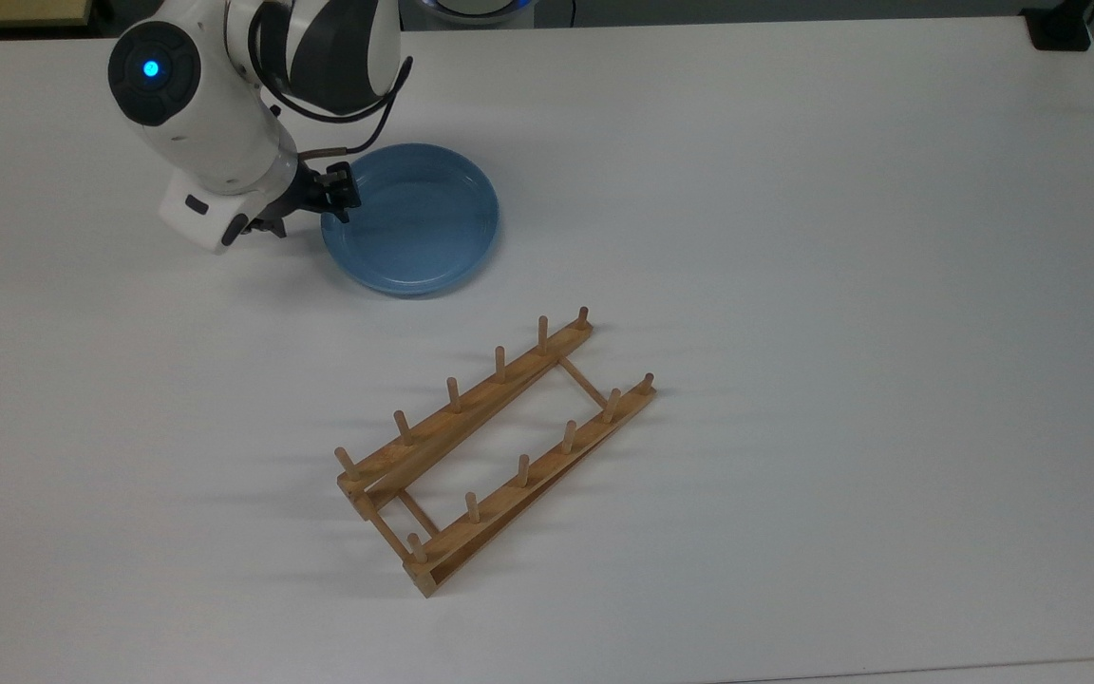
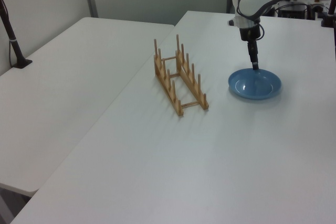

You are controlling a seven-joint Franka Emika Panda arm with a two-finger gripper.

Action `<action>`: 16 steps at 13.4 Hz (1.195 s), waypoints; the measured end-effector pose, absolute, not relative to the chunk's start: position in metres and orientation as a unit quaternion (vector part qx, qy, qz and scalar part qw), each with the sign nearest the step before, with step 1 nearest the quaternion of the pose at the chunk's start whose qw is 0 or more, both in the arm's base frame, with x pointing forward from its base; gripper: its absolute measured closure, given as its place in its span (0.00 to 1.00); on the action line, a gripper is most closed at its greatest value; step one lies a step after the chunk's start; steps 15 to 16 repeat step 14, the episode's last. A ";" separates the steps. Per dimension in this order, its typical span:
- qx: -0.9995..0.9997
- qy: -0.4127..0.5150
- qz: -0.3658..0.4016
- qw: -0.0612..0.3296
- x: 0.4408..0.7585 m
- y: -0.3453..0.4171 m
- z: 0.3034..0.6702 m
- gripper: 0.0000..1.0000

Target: Pick plate from plate rack

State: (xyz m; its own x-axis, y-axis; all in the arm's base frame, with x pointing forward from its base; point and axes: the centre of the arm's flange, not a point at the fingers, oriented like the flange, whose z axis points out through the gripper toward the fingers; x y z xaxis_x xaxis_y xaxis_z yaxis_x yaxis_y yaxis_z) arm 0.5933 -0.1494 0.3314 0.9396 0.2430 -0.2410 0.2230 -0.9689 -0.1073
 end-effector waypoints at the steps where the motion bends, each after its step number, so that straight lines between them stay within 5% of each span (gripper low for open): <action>1: -0.988 -0.093 0.122 0.031 0.595 -0.148 0.340 0.11; 2: -0.991 -0.069 0.113 0.016 0.597 -0.143 0.355 0.00; 9: -0.999 -0.011 0.050 -0.017 0.564 -0.019 0.538 0.00; 16: -0.999 0.001 0.045 -0.019 0.554 -0.023 0.562 0.00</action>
